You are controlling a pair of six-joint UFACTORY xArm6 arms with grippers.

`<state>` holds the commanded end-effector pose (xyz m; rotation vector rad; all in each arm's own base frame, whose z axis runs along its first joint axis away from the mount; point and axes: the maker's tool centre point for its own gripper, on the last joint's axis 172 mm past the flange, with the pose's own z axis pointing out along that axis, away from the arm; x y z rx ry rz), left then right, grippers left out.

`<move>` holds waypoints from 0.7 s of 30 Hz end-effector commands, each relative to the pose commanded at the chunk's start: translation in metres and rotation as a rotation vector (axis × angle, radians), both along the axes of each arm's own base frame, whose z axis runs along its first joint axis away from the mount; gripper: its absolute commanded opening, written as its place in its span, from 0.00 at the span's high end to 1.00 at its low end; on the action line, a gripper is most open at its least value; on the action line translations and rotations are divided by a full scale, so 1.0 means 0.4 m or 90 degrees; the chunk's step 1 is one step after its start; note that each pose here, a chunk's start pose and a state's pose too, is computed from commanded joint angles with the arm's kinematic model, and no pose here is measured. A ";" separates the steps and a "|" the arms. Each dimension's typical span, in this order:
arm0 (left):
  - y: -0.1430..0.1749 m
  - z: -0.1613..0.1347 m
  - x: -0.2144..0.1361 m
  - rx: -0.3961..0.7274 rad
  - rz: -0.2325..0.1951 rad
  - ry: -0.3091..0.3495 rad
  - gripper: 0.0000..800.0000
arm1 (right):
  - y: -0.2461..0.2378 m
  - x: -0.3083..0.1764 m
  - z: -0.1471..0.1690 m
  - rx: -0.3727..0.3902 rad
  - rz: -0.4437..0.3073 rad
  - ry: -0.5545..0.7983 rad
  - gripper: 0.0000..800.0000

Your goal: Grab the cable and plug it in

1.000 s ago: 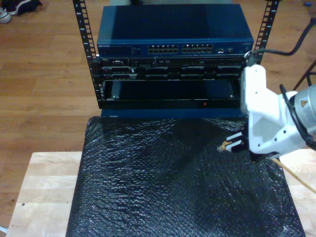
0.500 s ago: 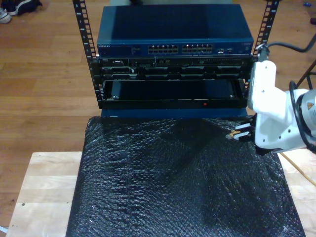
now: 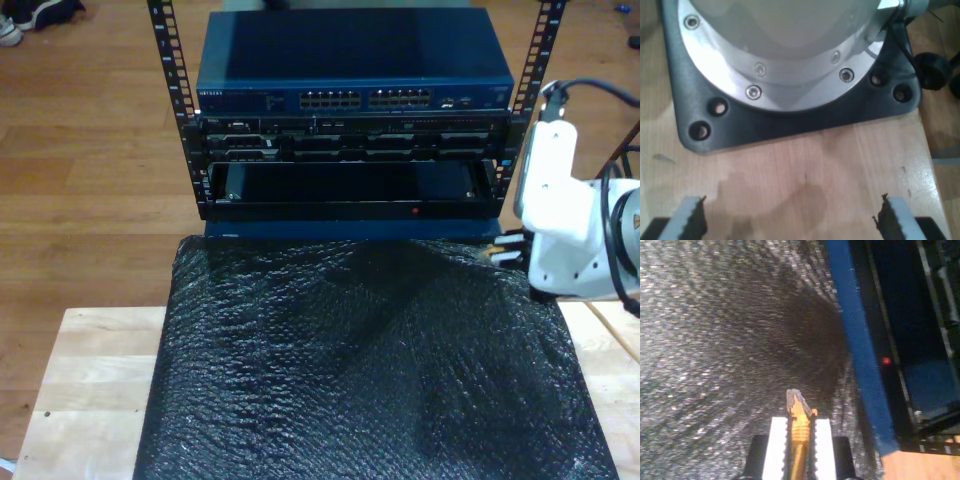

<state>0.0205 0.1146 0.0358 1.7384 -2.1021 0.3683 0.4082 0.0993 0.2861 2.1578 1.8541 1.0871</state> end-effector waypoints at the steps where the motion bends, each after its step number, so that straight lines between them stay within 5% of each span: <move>1: 0.000 0.000 0.000 0.000 -0.001 0.000 0.00 | -0.005 0.009 0.004 -0.008 -0.002 -0.010 1.00; 13: 0.000 0.000 0.000 0.000 -0.001 0.000 0.00 | -0.014 0.080 -0.043 -0.067 -0.004 -0.039 1.00; 21: 0.000 0.000 0.000 0.000 0.000 0.000 0.00 | -0.037 0.109 -0.007 -0.106 -0.004 -0.088 1.00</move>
